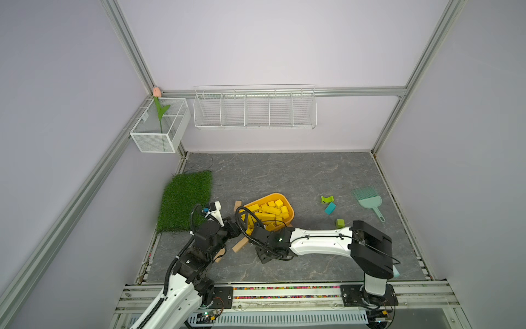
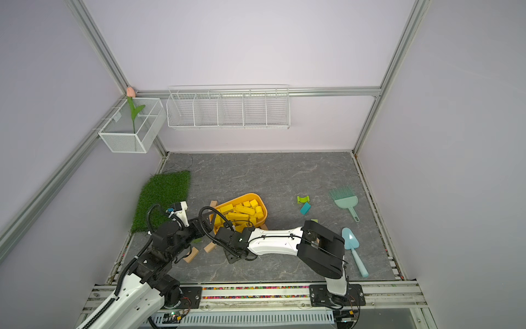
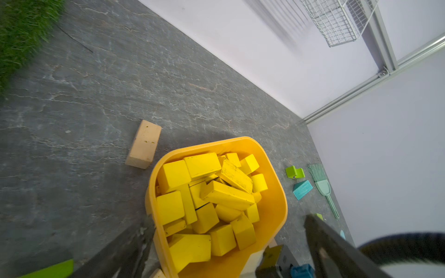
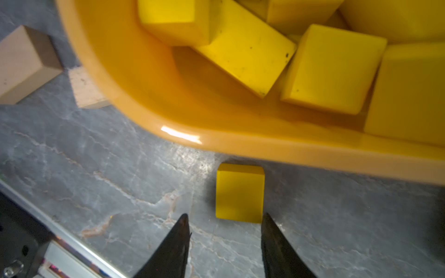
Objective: Pick out the yellow building blocks
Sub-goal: Move the storage box to the center of the board, then pick up the building block from the center of the board.
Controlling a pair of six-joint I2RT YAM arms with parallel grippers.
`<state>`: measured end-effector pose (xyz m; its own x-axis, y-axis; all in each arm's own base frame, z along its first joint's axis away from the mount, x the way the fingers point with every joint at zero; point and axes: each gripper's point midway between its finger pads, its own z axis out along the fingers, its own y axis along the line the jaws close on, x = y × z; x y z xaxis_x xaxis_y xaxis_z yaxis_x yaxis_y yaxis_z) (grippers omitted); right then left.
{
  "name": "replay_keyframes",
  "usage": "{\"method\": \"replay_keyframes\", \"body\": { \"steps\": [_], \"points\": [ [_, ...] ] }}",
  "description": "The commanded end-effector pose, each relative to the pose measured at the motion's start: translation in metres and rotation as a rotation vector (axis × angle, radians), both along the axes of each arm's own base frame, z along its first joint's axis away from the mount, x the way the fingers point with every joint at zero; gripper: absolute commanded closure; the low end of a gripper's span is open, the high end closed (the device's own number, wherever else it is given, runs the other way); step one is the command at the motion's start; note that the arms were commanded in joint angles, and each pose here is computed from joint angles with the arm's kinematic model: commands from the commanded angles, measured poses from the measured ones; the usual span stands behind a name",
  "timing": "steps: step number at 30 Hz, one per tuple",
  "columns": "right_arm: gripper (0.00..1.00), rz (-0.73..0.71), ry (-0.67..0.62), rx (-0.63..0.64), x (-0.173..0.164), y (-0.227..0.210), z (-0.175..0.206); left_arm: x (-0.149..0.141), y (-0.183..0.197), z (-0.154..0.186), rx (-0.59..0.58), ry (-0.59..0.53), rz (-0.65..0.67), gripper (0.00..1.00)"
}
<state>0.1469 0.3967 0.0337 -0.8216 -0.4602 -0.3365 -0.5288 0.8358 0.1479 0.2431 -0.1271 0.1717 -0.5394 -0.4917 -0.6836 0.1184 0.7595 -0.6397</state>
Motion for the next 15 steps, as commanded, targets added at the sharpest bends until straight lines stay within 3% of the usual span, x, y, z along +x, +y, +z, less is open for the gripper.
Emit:
{"method": "replay_keyframes", "body": {
  "steps": [1, 15],
  "points": [
    [0.52, 0.008, 0.024, -0.008, -0.003, 0.002, -0.006, 0.001, 0.004, -0.008, -0.023, 0.037, 0.026, 0.00],
    [0.60, -0.017, 0.018, -0.066, 0.007, -0.009, -0.015, 0.004, 0.004, -0.011, -0.016, 0.053, 0.029, 0.00]
  ]
}}
